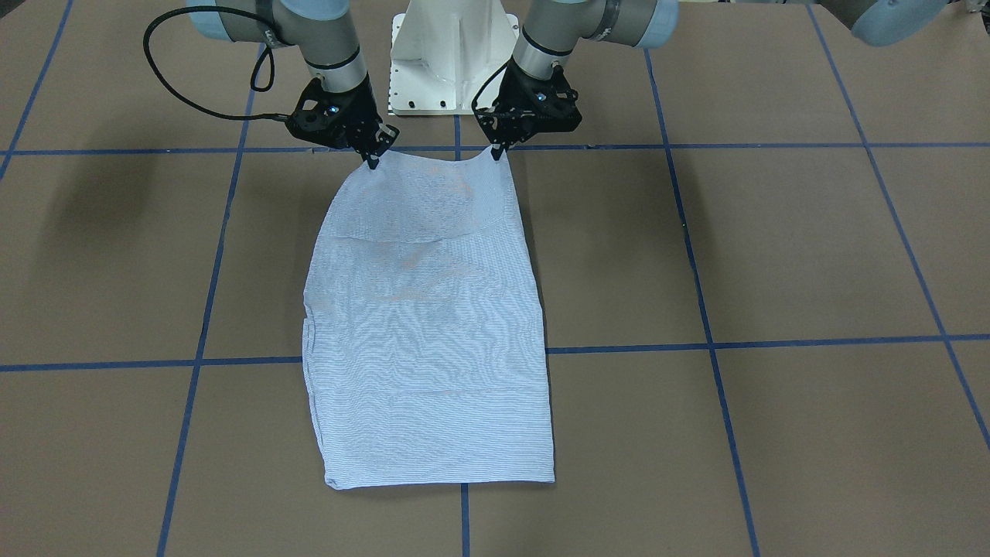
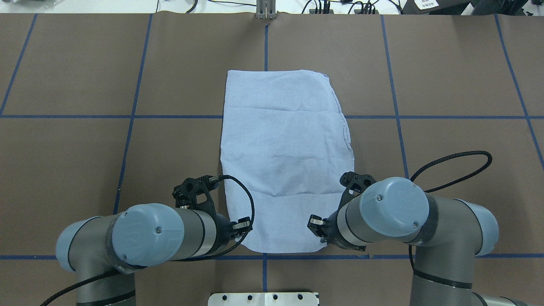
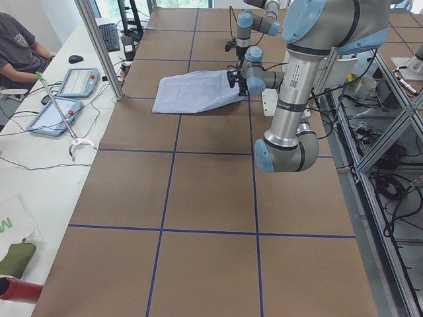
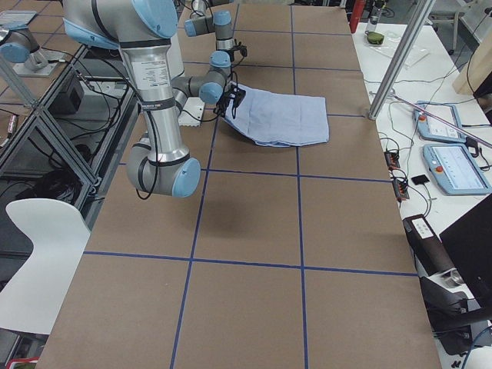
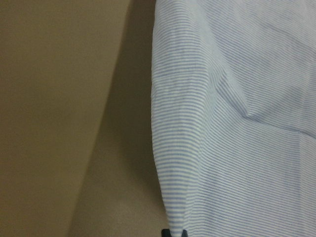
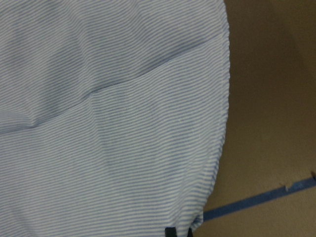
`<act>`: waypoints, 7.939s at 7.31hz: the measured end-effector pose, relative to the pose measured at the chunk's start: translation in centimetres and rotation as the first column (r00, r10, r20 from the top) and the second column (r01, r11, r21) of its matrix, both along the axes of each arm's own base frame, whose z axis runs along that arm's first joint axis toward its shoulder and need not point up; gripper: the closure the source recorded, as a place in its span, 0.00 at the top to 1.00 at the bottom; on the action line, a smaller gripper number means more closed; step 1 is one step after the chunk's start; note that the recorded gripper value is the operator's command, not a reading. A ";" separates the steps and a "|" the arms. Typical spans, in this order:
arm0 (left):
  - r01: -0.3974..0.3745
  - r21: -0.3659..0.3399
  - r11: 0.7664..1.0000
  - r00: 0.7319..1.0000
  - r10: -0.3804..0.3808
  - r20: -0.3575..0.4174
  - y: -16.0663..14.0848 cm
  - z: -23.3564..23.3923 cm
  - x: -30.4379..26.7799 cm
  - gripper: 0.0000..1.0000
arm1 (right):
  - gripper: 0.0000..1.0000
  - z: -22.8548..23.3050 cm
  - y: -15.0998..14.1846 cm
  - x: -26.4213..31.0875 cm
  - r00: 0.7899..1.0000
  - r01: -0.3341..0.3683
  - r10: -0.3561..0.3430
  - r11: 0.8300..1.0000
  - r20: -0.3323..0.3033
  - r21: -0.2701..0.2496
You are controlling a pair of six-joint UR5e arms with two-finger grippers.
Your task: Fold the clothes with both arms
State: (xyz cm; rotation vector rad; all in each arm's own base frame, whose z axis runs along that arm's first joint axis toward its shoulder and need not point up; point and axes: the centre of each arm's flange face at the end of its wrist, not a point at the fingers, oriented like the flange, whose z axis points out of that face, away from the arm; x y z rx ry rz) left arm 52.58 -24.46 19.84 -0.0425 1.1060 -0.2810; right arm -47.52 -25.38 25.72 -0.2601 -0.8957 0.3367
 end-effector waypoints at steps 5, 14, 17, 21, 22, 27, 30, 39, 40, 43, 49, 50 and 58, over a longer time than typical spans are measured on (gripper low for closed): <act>-0.143 -0.035 0.989 0.989 0.144 0.030 6.6 -3.4 -5.6 0.00 | 0.00 -1.7 3.2 5.1 0.985 0.157 -0.148 0.983 0.093 -0.096; 0.087 0.110 0.990 0.996 -0.084 -0.038 -9.5 -3.7 -6.7 0.00 | 0.00 -2.6 -14.6 8.7 0.992 -0.068 0.080 0.991 0.102 -0.116; 0.167 0.137 0.976 0.986 -0.163 -0.040 -16.5 -0.5 -5.3 0.00 | 0.00 -0.7 -21.0 8.0 0.992 -0.117 0.122 0.988 0.046 -0.102; 0.200 0.159 0.967 0.980 -0.194 -0.049 -20.8 0.3 -3.2 0.00 | 0.00 -1.4 -26.0 5.6 0.992 -0.123 0.125 0.989 0.019 -0.086; 0.199 0.158 0.967 0.980 -0.195 -0.045 -21.0 0.6 -3.0 0.00 | 0.00 -1.5 -26.6 4.9 0.992 -0.122 0.124 0.988 0.011 -0.090; 0.197 0.159 0.967 0.980 -0.194 -0.031 -21.6 1.7 -2.2 0.00 | 0.00 0.1 -29.0 2.4 0.993 -0.117 0.118 0.990 0.011 -0.083; 0.202 0.168 0.965 0.979 -0.195 -0.053 -22.5 3.4 -0.9 0.62 | 0.48 1.3 -29.7 1.7 0.993 -0.115 0.117 0.990 0.020 -0.075; 0.204 0.129 0.970 0.979 -0.199 -0.048 -27.1 3.7 -6.6 1.00 | 1.00 -1.6 -28.4 2.2 0.993 -0.073 0.063 0.992 0.097 0.104; 0.191 0.146 0.971 0.982 -0.189 -0.031 -27.2 3.8 -7.6 1.00 | 1.00 -2.7 -26.6 0.7 0.994 -0.052 0.038 0.989 0.106 0.137; 0.153 0.197 0.969 0.987 -0.161 0.028 -27.3 5.3 -10.4 1.00 | 1.00 -4.9 -21.3 -5.4 0.997 -0.008 -0.013 0.958 0.074 0.286; 0.149 0.217 0.965 0.985 -0.164 0.049 -28.5 7.0 -13.8 1.00 | 1.00 -6.4 -24.1 -15.2 0.994 0.082 -0.035 0.870 -0.105 0.487; 0.150 0.213 0.965 0.985 -0.163 0.046 -28.5 7.1 -14.5 1.00 | 1.00 -6.3 -25.0 -16.2 0.990 0.092 -0.024 0.855 -0.140 0.510; 0.114 0.279 0.954 0.985 -0.146 0.095 -29.9 10.0 -18.5 1.00 | 1.00 -6.9 -37.8 -5.1 0.990 0.038 0.042 0.832 -0.131 0.553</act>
